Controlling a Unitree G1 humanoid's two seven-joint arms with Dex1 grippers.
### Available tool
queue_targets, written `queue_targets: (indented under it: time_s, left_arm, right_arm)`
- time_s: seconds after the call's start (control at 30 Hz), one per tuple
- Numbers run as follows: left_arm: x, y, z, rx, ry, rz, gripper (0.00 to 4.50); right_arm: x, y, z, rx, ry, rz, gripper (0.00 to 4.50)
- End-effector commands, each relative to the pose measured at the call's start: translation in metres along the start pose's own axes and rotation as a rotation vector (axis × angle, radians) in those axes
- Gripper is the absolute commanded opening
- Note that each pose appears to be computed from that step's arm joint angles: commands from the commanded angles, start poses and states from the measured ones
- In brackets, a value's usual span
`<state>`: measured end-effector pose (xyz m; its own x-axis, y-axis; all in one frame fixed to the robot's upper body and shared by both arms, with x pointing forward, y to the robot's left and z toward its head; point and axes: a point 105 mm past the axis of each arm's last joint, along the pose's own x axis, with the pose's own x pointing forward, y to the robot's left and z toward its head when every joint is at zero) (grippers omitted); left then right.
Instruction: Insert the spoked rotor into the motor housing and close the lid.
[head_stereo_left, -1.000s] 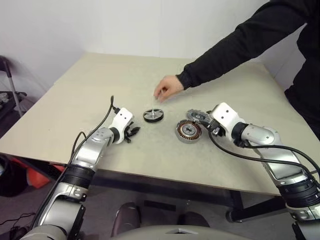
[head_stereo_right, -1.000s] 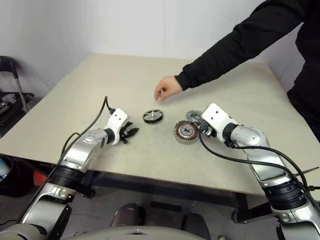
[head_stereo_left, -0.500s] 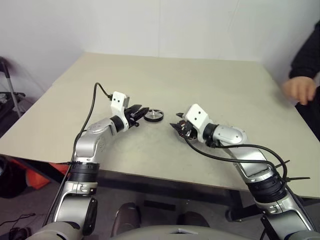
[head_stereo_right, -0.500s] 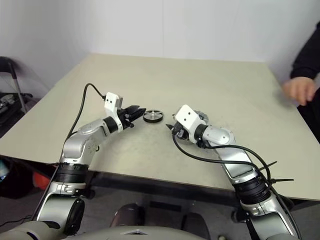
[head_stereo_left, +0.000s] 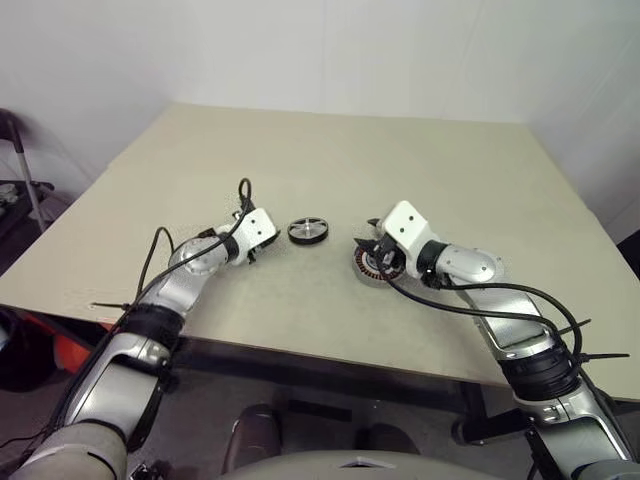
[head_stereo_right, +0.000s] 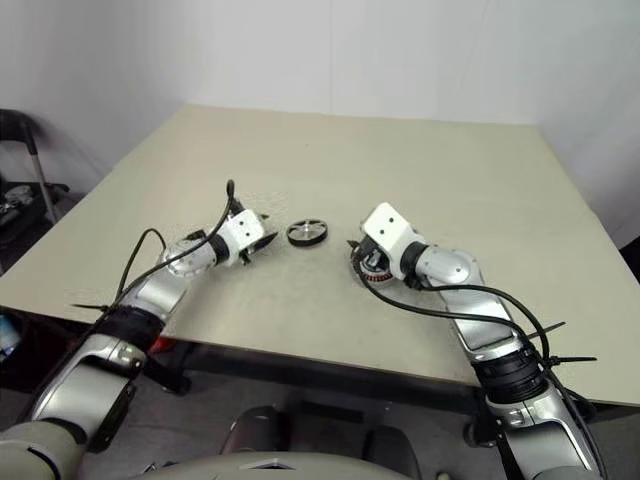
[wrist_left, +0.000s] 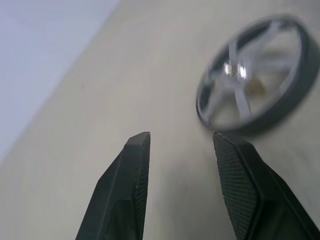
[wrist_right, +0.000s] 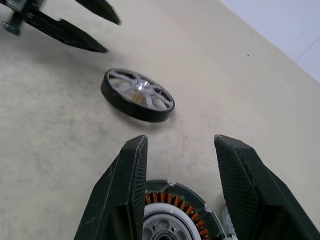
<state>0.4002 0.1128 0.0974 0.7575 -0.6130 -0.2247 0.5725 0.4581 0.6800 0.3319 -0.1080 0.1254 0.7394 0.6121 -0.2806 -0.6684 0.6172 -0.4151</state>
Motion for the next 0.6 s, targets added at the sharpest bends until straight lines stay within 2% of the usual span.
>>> queue_targets:
  time_s: [0.03,0.3,0.6]
  left_arm:
    - [0.008,0.003,0.013,0.064,-0.054,-0.015,2.09]
    - [0.020,-0.029,0.014,0.090,-0.071,-0.137,2.09]
    - [0.021,-0.035,0.016,0.110,-0.086,-0.149,2.09]
  right_arm:
    - [-0.008,-0.012,0.015,-0.023,-0.046,-0.055,2.14]
    - [-0.022,-0.035,0.011,-0.031,-0.020,-0.145,2.14]
    - [-0.022,-0.036,0.008,-0.026,-0.012,-0.156,2.14]
